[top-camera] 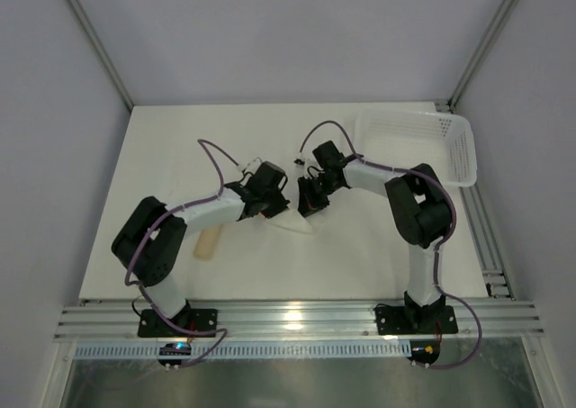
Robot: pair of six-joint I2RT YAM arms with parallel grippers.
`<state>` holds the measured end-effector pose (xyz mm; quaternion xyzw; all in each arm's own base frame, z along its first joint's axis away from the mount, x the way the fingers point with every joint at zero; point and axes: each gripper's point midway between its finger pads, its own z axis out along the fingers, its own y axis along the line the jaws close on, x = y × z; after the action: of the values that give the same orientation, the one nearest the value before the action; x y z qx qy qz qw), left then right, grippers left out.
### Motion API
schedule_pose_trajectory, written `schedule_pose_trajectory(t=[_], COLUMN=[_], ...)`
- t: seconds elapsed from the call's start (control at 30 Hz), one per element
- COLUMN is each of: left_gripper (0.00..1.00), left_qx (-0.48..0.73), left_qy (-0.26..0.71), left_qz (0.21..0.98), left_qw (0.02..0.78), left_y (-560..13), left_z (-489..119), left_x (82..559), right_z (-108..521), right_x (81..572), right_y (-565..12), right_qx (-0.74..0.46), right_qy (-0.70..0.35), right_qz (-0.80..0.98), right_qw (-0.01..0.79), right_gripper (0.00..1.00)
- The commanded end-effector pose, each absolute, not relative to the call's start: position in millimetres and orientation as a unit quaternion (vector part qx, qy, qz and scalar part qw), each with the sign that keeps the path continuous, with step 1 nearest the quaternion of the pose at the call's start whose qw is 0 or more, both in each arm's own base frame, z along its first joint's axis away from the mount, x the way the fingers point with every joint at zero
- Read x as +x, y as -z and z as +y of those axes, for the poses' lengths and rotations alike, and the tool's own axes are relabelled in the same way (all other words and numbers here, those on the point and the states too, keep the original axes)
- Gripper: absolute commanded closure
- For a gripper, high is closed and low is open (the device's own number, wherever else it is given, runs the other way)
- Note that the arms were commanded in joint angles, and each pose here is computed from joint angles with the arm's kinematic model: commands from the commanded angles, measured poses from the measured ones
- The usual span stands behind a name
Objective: Place the utensils on the paper napkin and roll it up
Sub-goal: Roll the napkin at the center of the board.
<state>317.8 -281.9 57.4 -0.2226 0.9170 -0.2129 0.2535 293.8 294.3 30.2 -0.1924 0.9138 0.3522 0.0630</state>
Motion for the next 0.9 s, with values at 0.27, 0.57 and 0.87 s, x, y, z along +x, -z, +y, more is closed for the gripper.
schedule_pose_trajectory(t=[0.27,0.57,0.87], left_gripper=[1.00,1.00,1.00], left_qx=[-0.226,-0.224,-0.215], left_qy=[0.226,0.232,0.239], left_qz=[0.906,0.904,0.904], left_qw=[0.277,0.280,0.281], left_y=[-75.7,-82.1,-86.4], left_z=[-275.6,-276.5,-286.2], left_x=[319.3,319.3,327.4], right_z=[287.8,267.9,265.9], right_x=[312.2,351.3,375.5], right_y=[-71.6,-67.9,-56.7], right_qx=[-0.194,-0.163,-0.152], right_qy=[-0.350,-0.290,-0.281], right_qz=[0.908,0.929,0.935], right_qw=[0.125,0.160,0.153], right_gripper=[0.96,0.96,0.96])
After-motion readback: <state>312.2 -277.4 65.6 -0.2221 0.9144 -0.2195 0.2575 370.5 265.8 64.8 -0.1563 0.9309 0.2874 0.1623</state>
